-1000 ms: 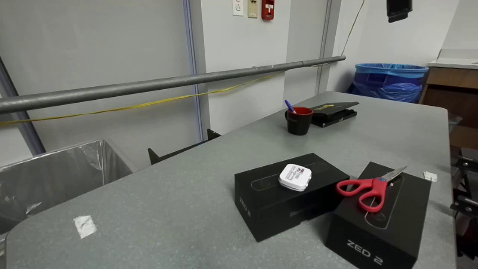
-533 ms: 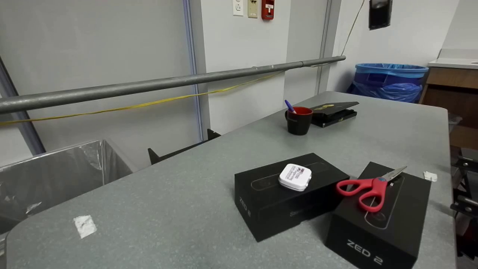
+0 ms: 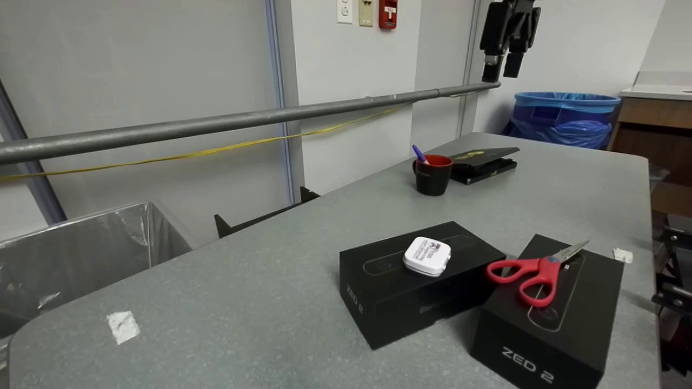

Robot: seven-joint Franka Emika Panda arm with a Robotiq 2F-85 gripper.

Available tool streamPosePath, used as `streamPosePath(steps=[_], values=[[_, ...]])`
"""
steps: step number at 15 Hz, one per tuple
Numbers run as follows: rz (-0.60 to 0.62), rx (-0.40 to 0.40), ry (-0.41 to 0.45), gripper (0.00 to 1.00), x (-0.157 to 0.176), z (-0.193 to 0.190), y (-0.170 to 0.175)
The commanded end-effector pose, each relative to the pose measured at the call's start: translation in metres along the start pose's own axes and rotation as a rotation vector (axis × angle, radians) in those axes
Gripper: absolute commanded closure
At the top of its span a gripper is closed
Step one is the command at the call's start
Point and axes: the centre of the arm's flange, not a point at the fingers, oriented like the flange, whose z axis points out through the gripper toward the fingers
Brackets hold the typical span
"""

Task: Remove the blue pen from the red and black mug

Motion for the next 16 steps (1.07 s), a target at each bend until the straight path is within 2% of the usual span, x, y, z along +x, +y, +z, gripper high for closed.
streamPosePath(steps=[1,7,8,9,12,16], values=[[0.007,0.003,-0.002,0.0,0.001,0.002,0.01],[-0.011,0.001,-0.002,0.0,0.0,0.002,-0.001],[0.0,-0.021,0.014,0.0,0.002,0.004,-0.005],[-0.003,-0.068,0.032,0.0,0.008,0.019,-0.01],[0.015,-0.139,0.098,0.0,0.032,0.057,0.001],[0.037,-0.103,0.176,0.0,0.068,0.104,0.024]])
